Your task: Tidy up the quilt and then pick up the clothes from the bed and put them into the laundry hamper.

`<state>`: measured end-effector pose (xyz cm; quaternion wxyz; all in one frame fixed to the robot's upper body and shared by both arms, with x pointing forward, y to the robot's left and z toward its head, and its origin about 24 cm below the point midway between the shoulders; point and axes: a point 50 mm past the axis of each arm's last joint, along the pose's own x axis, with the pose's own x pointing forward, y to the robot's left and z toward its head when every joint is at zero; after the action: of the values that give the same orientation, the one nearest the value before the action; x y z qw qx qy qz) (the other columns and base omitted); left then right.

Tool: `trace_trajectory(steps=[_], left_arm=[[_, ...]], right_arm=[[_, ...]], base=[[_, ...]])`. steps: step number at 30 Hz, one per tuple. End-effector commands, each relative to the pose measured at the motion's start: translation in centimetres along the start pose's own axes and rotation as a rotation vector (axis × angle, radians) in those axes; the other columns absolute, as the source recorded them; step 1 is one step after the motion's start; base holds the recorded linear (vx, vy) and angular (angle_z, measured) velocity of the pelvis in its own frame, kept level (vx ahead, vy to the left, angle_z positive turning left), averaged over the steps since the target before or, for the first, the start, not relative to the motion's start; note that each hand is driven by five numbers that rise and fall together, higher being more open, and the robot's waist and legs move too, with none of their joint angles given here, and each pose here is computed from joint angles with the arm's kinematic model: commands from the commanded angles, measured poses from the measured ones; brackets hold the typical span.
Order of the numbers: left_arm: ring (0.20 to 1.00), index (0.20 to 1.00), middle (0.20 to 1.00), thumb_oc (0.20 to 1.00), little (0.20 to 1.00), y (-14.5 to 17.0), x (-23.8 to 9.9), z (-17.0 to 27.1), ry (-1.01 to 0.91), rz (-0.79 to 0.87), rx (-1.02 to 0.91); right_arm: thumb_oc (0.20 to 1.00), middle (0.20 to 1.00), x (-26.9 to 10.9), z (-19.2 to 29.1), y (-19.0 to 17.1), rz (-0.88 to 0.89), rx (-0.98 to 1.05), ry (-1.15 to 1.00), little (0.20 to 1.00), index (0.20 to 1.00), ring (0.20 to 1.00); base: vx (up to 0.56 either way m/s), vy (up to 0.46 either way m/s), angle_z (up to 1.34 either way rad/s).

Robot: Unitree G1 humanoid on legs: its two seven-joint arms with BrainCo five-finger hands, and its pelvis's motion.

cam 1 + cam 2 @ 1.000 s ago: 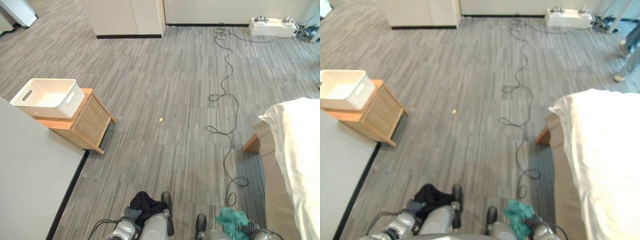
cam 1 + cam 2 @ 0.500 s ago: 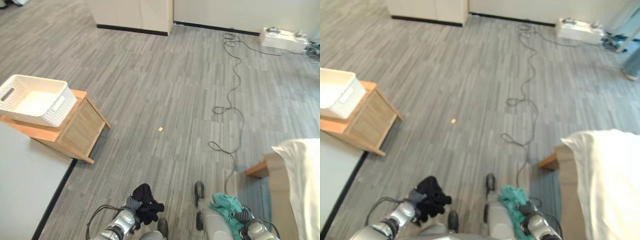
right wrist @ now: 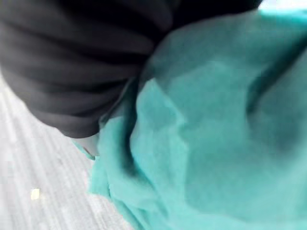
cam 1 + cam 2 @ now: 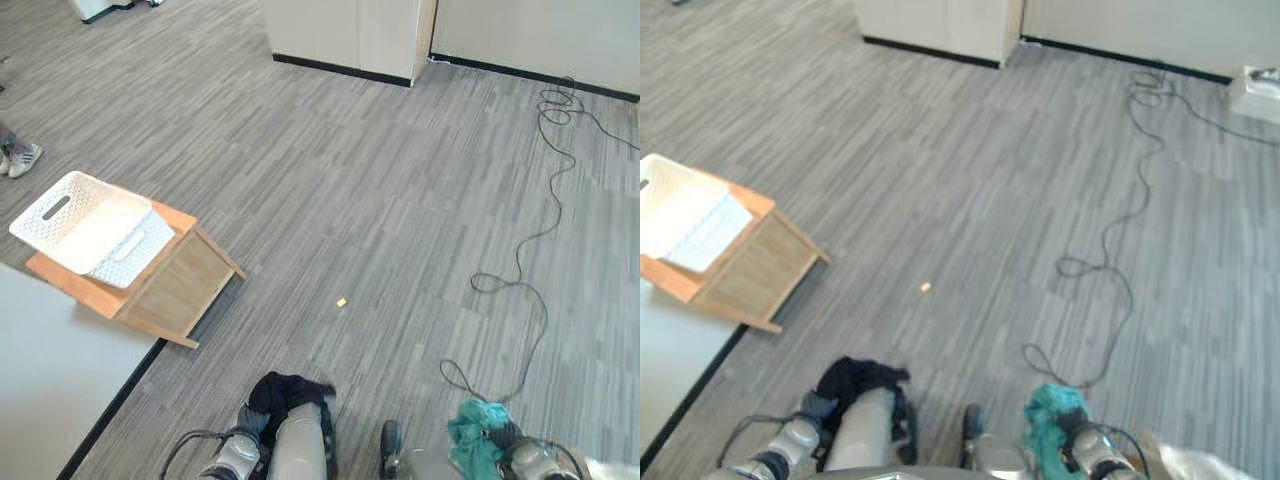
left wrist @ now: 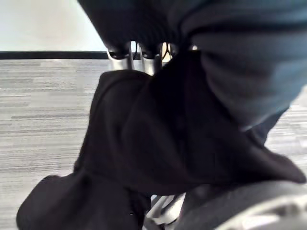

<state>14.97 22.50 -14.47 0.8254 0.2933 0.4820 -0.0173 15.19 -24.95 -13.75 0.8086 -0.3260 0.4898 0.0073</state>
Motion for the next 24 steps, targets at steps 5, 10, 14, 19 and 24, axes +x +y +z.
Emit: trace_trajectory(steps=[5,10,14,19,24], left_arm=[[0.2,0.2,0.2,0.2,0.2,-1.1,-0.2,-0.8,0.041,-0.028,0.052],[0.2,0.2,0.2,0.2,0.2,0.1,-0.1,-1.3,0.056,-0.002,0.068],[0.2,0.2,0.2,0.2,0.2,1.6,0.4,0.7,-0.013,0.036,0.117],[0.2,0.2,0.2,0.2,0.2,2.3,0.7,3.3,-0.098,0.063,0.125],[0.2,0.2,0.2,0.2,0.2,0.9,0.4,1.7,-0.057,0.027,0.11]], right_arm=[[0.2,0.2,-0.2,-1.3,-0.4,-0.034,-0.013,0.016,0.2,0.2,0.2],[0.2,0.2,-0.4,-0.4,0.9,-0.001,0.062,-0.011,0.2,0.2,0.2],[0.2,0.2,-0.2,1.2,0.1,-0.017,0.044,-0.082,0.2,0.2,0.2],[0.2,0.2,-0.3,0.2,-0.2,-0.028,0.053,-0.053,0.2,0.2,0.2],[0.2,0.2,-0.6,-2.2,0.9,0.024,-0.01,0.037,0.2,0.2,0.2]], base=[[0.72,0.141,0.59],[0.59,0.189,1.01],[0.48,-0.016,1.15],[0.63,-0.202,1.1],[0.61,-0.242,1.24]])
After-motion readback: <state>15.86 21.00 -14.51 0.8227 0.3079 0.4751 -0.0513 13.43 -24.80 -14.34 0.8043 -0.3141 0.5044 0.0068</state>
